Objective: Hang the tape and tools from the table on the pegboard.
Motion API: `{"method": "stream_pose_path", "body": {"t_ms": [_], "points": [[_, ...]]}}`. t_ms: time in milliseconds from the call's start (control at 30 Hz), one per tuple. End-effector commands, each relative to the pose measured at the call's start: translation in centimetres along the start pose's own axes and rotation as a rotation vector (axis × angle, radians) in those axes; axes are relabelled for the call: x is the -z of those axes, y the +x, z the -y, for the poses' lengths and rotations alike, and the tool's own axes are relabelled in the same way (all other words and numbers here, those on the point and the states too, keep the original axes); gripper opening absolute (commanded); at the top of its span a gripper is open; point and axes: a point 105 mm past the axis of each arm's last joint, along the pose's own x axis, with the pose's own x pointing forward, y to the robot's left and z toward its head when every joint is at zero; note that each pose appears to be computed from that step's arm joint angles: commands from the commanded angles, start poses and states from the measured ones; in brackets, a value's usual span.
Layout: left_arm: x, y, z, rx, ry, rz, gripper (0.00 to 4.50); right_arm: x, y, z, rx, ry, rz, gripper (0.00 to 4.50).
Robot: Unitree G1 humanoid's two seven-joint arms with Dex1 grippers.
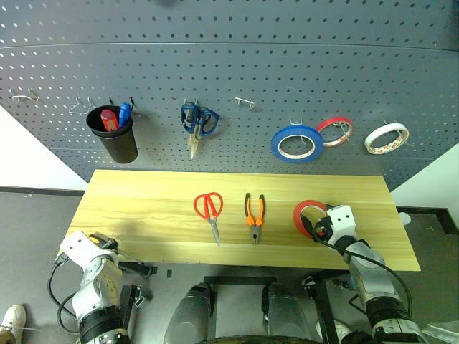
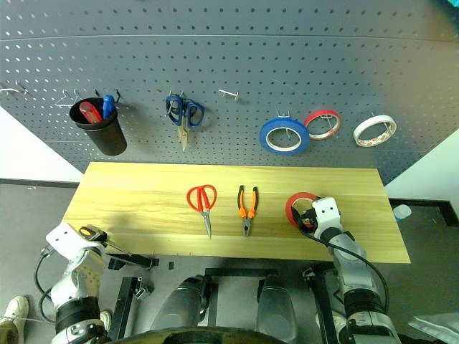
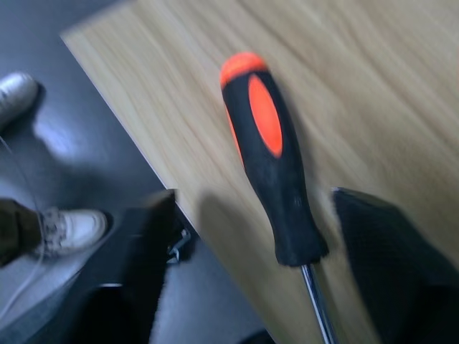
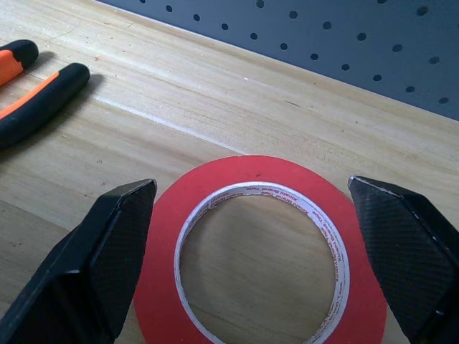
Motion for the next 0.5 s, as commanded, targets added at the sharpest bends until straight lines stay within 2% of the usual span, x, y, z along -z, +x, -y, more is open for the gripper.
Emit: {"method": "stream_pose_path", "body": {"t_ms": [33, 200, 233, 433, 500], "points": [[-1.1, 0.3, -0.4, 0.006, -0.024, 0.016, 2.32, -0.7, -0.2, 0.7, 0.023, -0.011, 0.030, 4.50], [-0.9, 0.6, -0.4, 0.016, -0.021, -0.011, 0.62, -0.7, -0.3, 0.7, 0.028, -0.012, 0.031, 4.50], [-0.9, 0.6, -0.3, 0.018, -0.018, -0.018, 0.51, -0.7, -0.3, 0.7, 0.028, -0.012, 0.031, 4.50], [-1.2, 0.5, 0.6, 0.064, 0.063, -0.010, 0.51, -0.7, -0.4, 0.8, 0.031, -0.015, 0.029, 4.50], [-1.8, 0.1, 2.1, 0.143, 0.175, 0.018, 0.51, -0.8, -0.4, 0.8, 0.031, -0.015, 0.029, 4.50]]}}
